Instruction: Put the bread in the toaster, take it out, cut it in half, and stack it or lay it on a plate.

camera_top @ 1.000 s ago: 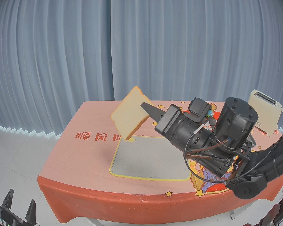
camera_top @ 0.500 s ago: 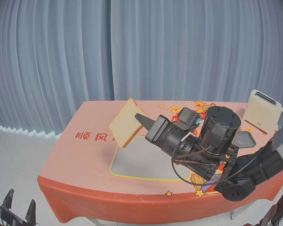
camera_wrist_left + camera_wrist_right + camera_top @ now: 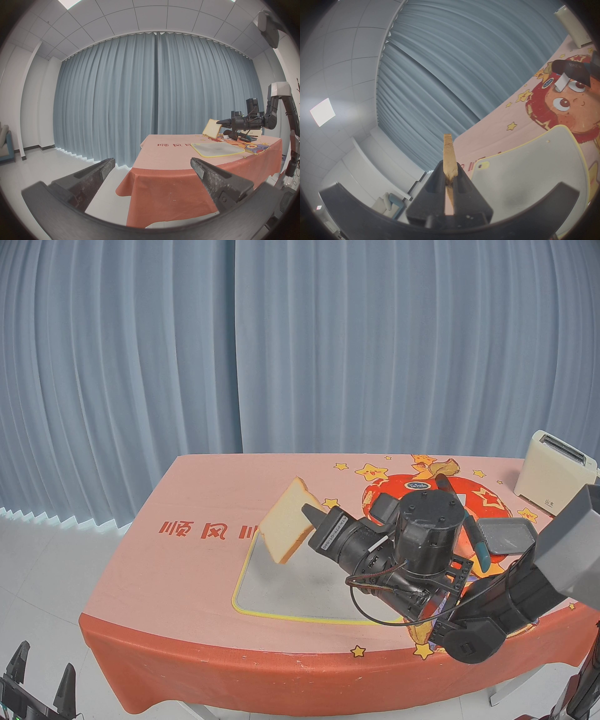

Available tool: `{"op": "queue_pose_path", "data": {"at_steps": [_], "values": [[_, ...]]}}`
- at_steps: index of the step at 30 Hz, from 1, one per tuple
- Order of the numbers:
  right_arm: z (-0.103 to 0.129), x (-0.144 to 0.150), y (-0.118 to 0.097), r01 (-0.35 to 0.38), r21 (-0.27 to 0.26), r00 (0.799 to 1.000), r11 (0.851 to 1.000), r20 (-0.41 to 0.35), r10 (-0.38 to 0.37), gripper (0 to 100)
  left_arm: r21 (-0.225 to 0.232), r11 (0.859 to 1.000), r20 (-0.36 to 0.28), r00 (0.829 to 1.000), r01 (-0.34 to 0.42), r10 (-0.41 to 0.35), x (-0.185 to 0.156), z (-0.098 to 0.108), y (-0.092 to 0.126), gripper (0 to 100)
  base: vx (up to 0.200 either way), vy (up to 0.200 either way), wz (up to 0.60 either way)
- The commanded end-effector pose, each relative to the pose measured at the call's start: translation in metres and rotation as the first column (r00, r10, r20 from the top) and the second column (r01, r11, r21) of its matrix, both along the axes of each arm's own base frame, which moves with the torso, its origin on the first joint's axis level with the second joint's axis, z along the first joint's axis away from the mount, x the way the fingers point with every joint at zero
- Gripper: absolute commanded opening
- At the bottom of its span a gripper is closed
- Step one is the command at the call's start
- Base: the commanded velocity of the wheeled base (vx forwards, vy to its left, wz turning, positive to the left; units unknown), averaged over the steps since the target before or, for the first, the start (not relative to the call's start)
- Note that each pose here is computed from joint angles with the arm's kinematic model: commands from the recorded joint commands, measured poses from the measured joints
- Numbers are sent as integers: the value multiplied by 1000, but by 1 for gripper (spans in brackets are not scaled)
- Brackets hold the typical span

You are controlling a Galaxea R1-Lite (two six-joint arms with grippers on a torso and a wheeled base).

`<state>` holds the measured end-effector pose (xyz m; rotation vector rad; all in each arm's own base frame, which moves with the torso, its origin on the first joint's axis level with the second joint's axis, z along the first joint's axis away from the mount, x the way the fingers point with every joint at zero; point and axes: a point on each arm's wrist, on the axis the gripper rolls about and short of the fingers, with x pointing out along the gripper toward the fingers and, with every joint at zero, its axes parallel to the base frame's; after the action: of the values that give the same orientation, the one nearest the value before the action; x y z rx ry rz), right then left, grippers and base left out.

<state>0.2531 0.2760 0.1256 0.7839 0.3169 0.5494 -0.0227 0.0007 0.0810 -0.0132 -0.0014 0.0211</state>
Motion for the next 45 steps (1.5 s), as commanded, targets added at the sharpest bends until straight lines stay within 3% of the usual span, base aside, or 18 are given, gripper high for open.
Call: {"op": "queue_pose_path", "data": {"at_steps": [1,8,25,26,30,35,39,45], "values": [[-19,9,-6,37,-44,999,998,-38,-39,0,1,1000,-18,1000,0,0,1,-5,0,100,0,0,0],[-34,7,-21,60,-94,994,994,-84,-68,0,-1,1000,-18,1000,1,-1,1,-5,0,100,0,0,0],[-43,5,-31,84,-130,989,988,-111,-98,0,-1,1000,-17,1000,1,-1,1,-5,0,100,0,0,0],[-43,4,-31,82,-134,989,988,-114,-97,100,-1,1000,-18,1000,0,0,1,-5,0,100,0,0,0],[-43,1,-32,78,-149,987,986,-126,-97,100,-1,1000,-17,1000,0,0,1,-5,0,100,0,0,0],[-27,-11,-42,90,-223,972,971,-192,-134,100,1,1000,-18,1000,1,-1,1,-5,0,100,0,0,0],[-15,-18,-47,90,-224,965,970,-221,-141,100,-1,1000,-18,1000,1,-1,1,-5,0,100,0,0,0],[-6,-17,-52,105,-210,967,972,-207,-149,100,-1,1000,-17,1000,1,-1,1,-5,0,100,0,0,0]]}}
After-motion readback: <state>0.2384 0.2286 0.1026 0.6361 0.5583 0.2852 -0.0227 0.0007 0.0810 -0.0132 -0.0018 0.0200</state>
